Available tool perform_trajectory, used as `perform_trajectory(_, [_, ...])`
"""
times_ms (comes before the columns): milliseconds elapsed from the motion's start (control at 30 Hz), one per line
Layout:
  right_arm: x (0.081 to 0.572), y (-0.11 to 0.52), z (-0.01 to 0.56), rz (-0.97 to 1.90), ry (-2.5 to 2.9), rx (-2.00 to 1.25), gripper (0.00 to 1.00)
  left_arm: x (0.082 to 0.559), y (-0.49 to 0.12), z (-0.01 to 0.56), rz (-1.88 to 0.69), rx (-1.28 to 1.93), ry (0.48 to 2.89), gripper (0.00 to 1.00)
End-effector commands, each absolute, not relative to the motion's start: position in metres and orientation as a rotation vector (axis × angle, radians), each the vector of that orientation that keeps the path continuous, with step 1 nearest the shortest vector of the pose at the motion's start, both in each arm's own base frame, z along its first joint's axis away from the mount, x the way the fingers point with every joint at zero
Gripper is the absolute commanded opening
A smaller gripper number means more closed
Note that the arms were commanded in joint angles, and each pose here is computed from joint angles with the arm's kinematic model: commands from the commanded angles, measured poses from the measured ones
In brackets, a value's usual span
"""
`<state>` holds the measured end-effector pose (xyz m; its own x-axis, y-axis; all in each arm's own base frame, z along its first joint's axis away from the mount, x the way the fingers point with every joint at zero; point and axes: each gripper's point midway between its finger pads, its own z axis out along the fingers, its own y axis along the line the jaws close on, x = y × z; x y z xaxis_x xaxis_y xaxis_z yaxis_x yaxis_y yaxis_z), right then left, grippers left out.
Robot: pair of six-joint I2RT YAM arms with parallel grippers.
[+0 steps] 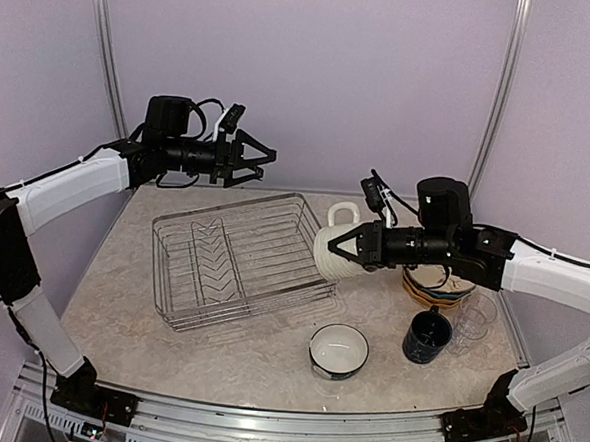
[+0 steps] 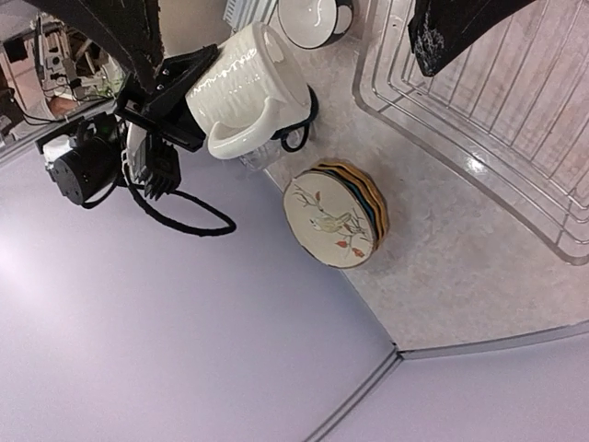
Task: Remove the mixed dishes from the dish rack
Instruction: Place the cup at the center of the board.
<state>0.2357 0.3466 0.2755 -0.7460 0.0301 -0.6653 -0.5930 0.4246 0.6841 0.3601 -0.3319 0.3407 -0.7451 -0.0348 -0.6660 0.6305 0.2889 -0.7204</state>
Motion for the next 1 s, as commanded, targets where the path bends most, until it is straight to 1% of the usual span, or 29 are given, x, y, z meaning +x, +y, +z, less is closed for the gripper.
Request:
perform_trajectory(0, [0.258, 0.294, 0.241, 0.882, 2.263, -0.334, 0.00, 0.377, -0.302, 0.327, -1.222, 0.367, 2.068, 0.90])
perform_trajectory(67, [0.255, 0.281, 0.219, 0.785, 2.356, -0.297, 0.00, 0.378, -0.297, 0.327, -1.185, 0.346, 2.067, 0.90])
perform_trajectory(167, [0.252, 0.277, 0.202, 0.703, 2.423, -0.281, 0.00, 0.378, -0.294, 0.326, -1.163, 0.333, 2.064, 0.90])
perform_trajectory(333, [0.260, 0.267, 0.172, 0.538, 2.501, -0.215, 0.00, 0.379, -0.293, 0.326, -1.147, 0.327, 2.067, 0.90])
perform_trajectory(500, [0.274, 0.275, 0.144, 0.448, 2.544, -0.218, 0.00, 0.377, -0.291, 0.326, -1.117, 0.328, 2.070, 0.90])
perform_trajectory(633, [0.283, 0.274, 0.127, 0.357, 2.575, -0.213, 0.00, 0.373, -0.285, 0.328, -1.044, 0.334, 2.067, 0.90])
perform_trajectory(800, [0.282, 0.277, 0.102, 0.330, 2.616, -0.233, 0.00, 0.366, -0.274, 0.330, -0.935, 0.331, 2.049, 0.90])
perform_trajectory(967, [0.281, 0.278, 0.090, 0.318, 2.644, -0.243, 0.07, 0.362, -0.266, 0.336, -0.864, 0.318, 2.012, 0.90])
